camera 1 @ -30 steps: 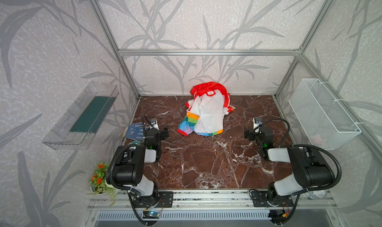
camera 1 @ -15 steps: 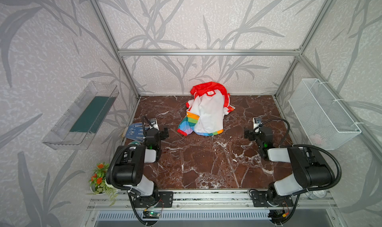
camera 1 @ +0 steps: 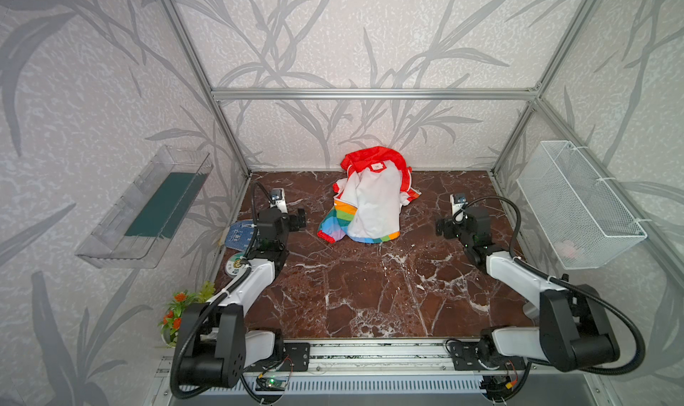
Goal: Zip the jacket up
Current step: 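Reach both grippers toward the white jacket's open zipper ends, then grasp the rainbow hem with the left gripper while the right gripper lowers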
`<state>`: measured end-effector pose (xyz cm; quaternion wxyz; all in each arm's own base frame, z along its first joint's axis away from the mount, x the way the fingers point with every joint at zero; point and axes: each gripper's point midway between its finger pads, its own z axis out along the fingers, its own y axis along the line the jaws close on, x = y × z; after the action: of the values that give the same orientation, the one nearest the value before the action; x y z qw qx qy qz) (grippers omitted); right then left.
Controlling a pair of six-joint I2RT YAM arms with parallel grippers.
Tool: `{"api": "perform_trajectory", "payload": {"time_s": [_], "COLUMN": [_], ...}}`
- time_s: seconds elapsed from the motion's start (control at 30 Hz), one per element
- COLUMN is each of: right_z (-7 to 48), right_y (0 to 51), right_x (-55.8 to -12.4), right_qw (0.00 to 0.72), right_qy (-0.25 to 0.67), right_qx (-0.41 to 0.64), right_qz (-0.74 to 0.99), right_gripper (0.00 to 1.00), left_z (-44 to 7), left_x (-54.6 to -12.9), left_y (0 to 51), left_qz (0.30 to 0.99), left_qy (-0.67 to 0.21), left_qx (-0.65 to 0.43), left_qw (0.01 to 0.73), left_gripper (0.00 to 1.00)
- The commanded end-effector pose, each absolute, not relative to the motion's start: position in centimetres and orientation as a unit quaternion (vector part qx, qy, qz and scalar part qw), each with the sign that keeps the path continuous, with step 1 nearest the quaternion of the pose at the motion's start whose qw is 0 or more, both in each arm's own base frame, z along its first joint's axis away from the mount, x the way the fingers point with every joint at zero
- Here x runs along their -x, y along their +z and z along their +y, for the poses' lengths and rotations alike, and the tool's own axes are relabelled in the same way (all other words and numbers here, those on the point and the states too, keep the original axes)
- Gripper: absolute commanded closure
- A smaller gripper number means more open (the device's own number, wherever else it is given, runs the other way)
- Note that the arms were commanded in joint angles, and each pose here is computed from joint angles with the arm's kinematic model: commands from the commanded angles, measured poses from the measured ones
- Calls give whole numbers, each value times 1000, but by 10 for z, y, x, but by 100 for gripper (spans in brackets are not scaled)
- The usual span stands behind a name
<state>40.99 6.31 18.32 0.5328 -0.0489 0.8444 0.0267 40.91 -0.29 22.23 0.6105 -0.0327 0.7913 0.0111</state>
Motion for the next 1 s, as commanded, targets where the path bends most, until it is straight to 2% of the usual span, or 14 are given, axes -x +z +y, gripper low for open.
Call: {"api": "perform_trajectory", "payload": {"time_s": [0.0,0.1,0.27,0.37,0.57,0.8,0.97], "right_z": [72,88,108,114,125,129,129], "right_y": [168,167,163,150,123,104,99], "right_x": [-384,-398,-443,-467,-499,-519,-515], "right_qw": [421,380,333,282,231,199,195], "right_qy": [61,107,137,131,156,164,164], "right_qx": [-7,-50,-57,-43,-47,-56,-55], "right_qz": [905,917,931,949,959,964,966], "right_gripper": [1,1,1,6,14,16,17], "left_z": [-29,-56,-90,-113,-154,-191,-198], "left_x": [-397,-408,-429,-439,-445,-449,-452], "left_y": [193,189,173,163,129,90,74], "left_qz": [855,862,873,884,919,944,962], "left_qy": [-49,-93,-135,-159,-137,-82,-75], "left_qx": [40,47,59,38,-26,-131,-144], "left_qw": [514,497,464,437,369,291,221], "left_gripper": [1,1,3,5,13,26,39]}}
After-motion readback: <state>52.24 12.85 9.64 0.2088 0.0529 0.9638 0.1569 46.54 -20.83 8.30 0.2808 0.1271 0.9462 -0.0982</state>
